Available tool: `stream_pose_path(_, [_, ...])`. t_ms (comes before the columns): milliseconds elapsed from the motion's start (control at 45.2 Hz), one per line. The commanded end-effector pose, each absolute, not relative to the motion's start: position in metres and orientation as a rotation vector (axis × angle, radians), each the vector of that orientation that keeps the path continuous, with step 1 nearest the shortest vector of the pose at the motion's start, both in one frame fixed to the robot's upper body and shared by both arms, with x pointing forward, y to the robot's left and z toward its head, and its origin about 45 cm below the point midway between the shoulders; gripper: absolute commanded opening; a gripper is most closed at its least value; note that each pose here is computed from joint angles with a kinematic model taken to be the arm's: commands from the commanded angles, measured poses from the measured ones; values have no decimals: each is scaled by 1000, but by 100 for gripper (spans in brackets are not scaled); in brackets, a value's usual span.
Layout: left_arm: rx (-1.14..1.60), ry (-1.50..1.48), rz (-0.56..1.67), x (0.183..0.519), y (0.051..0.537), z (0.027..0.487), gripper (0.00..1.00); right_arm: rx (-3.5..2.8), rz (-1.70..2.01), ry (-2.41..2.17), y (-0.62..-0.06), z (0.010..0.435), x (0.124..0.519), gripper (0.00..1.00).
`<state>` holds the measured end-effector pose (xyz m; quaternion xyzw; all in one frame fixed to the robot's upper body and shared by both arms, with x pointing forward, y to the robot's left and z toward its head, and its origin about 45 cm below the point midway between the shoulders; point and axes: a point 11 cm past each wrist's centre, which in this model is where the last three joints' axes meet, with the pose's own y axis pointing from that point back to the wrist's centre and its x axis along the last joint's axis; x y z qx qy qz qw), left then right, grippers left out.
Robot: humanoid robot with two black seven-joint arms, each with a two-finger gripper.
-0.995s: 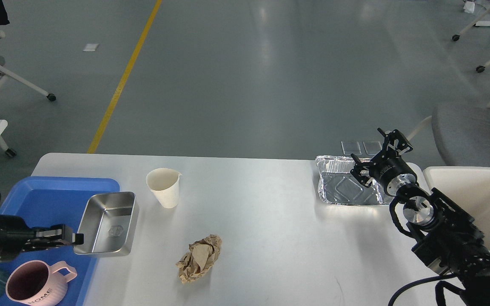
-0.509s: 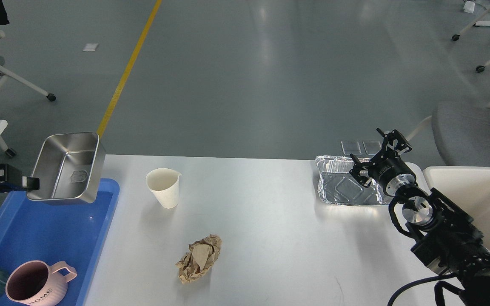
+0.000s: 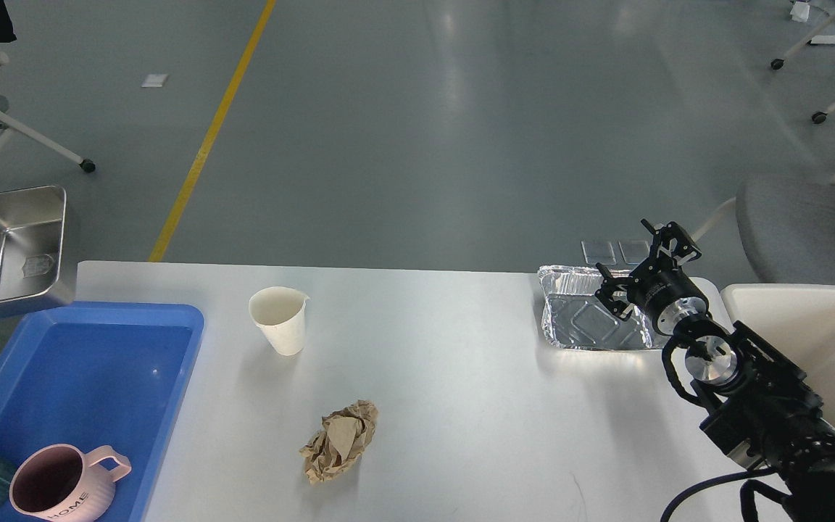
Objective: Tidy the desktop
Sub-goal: 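Lift the steel tray with the left gripper toward the blue bin, then lower the steel tray into the blue bin and release it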
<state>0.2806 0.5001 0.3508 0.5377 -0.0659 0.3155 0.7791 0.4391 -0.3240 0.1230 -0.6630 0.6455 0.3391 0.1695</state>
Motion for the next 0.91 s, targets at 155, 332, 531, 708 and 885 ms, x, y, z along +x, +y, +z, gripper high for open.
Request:
stream_pose_path(155, [1175, 13, 810, 284, 548, 300, 0, -1885, 962, 1839, -326, 123, 439, 100])
stream_pose_path(332, [1220, 63, 835, 290, 558, 256, 0, -1881, 964, 1845, -328, 121, 437, 100])
stream_pose_path(531, [1284, 99, 827, 292, 558, 207, 0, -1876, 971, 1854, -330, 117, 434, 100])
stream_pose_path(708, [1314, 98, 775, 294, 538, 167, 0, -1874, 975, 1858, -331, 116, 433, 100])
stream_pose_path(885, [1325, 86, 736, 294, 511, 129, 0, -1874, 976, 1858, -331, 115, 432, 100])
